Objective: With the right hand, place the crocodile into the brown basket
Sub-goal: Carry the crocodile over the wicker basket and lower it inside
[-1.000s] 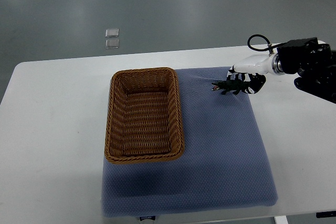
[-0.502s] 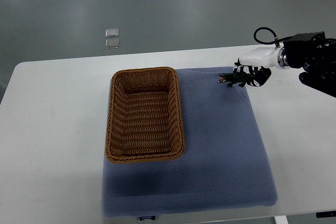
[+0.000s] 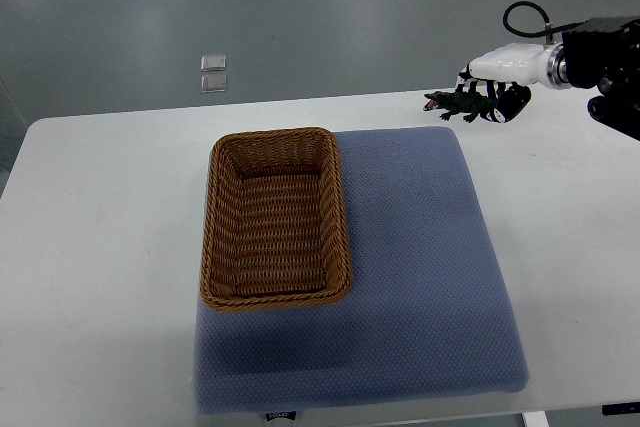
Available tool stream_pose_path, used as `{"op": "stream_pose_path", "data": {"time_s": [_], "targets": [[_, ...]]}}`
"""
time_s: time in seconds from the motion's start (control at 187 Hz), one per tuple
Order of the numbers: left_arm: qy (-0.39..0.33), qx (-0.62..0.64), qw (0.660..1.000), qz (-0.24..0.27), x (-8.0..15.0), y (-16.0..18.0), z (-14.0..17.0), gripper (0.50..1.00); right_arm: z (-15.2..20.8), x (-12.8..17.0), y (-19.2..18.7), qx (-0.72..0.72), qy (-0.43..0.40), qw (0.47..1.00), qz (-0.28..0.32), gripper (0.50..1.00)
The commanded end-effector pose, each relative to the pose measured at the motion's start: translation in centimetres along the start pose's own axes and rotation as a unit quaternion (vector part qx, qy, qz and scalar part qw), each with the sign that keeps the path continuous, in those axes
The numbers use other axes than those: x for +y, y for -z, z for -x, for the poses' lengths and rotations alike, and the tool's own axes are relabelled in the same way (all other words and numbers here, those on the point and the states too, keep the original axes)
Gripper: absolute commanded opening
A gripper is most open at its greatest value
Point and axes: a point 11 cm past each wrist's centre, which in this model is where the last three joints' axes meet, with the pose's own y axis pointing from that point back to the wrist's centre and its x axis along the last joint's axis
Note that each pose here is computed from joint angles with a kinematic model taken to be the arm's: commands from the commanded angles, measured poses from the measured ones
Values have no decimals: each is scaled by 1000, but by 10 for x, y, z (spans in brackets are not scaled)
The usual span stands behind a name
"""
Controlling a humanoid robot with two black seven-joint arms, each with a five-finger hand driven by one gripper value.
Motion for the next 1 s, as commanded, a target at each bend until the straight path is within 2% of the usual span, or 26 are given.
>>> {"op": "stream_pose_path", "data": {"time_s": [0.0,0.096,0.315,0.572,0.722,0.994], "targets": [[0,0,1000,0,0,0,0,1000,-26,1,12,7,-24,1000,-15,500],[0,0,1000,0,0,0,0,1000,-52,1,31,19,-46,998,-35,500],[0,-1,1000,0,0,0,0,1000,-88,-10,114,53,-67,988,-131,500],[0,0,1000,0,0,0,0,1000,-75,-20,187,73,-45,970,-229,500],[0,0,1000,0,0,0,0,1000,-66,-23,211,76,-37,963,-256,500],[0,0,1000,0,0,0,0,1000,-26,-37,247,66,-6,954,-292,500]]}}
